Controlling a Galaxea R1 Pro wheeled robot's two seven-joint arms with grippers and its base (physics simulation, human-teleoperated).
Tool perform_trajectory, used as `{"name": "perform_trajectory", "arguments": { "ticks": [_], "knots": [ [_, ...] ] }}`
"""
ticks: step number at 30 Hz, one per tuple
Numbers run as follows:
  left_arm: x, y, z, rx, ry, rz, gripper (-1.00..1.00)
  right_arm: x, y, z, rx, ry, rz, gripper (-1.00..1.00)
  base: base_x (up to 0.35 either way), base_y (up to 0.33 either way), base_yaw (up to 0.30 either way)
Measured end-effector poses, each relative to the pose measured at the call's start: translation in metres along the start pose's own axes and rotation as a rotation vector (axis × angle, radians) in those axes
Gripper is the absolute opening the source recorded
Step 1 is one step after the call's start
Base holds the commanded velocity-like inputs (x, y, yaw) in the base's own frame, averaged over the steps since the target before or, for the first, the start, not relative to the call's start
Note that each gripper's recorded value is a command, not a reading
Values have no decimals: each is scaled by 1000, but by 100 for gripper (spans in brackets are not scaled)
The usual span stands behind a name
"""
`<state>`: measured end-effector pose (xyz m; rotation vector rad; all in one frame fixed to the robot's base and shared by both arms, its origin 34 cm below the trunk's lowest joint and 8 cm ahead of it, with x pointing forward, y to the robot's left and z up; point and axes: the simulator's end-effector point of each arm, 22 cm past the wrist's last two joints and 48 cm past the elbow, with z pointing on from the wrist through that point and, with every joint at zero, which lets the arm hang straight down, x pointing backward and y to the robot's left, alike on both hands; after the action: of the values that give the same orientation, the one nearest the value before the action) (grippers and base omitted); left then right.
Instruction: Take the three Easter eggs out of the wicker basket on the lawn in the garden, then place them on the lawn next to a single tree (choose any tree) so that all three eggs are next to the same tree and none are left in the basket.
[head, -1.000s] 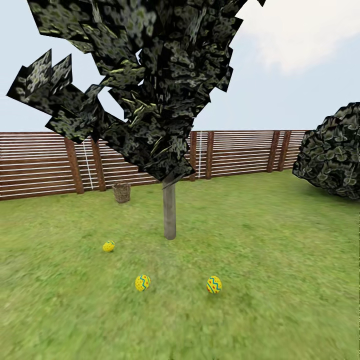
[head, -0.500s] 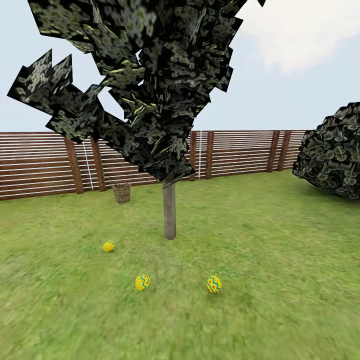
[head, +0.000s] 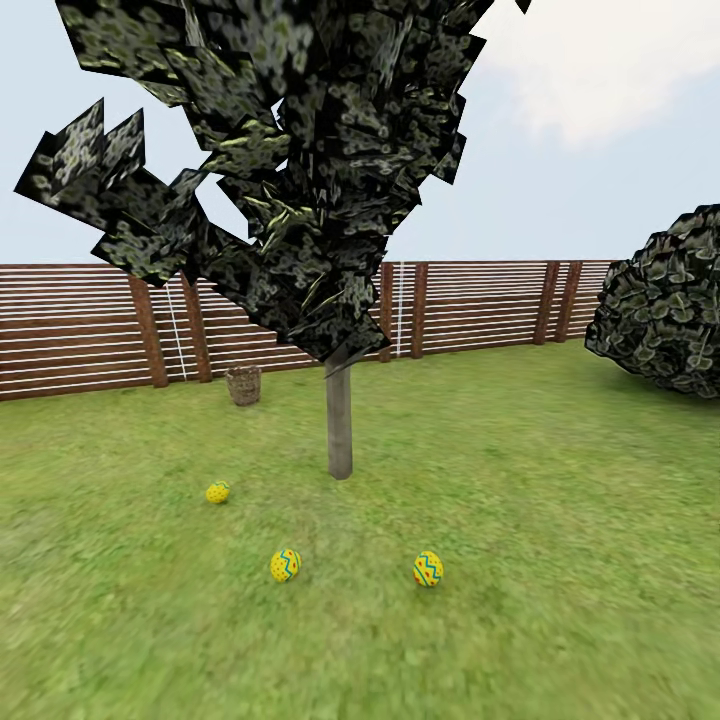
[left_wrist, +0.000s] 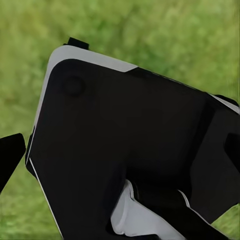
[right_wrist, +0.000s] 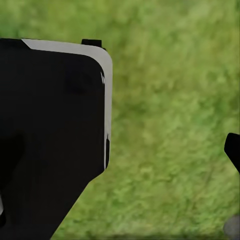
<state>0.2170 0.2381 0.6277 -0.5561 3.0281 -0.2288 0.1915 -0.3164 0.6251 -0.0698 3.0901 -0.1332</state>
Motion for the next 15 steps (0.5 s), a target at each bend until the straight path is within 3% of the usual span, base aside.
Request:
{"name": "perform_trajectory", "arguments": {
  "ticks": [6, 9, 11, 15],
  "knots": [
    [4, 0, 0, -3, 13, 1, 100, 1, 5, 0, -9, 5, -1, 100, 0, 0, 0],
    [34, 6, 1, -10, 84, -7, 100, 8, 11, 0, -19, 29, -4, 100, 0, 0, 0],
    [61, 7, 1, -10, 132, -12, 100, 21, 12, -1, -19, 87, -3, 100, 0, 0, 0],
    [82, 3, 1, -5, 167, -14, 100, 63, 12, -9, -17, 280, -3, 100, 0, 0, 0]
  ]
}}
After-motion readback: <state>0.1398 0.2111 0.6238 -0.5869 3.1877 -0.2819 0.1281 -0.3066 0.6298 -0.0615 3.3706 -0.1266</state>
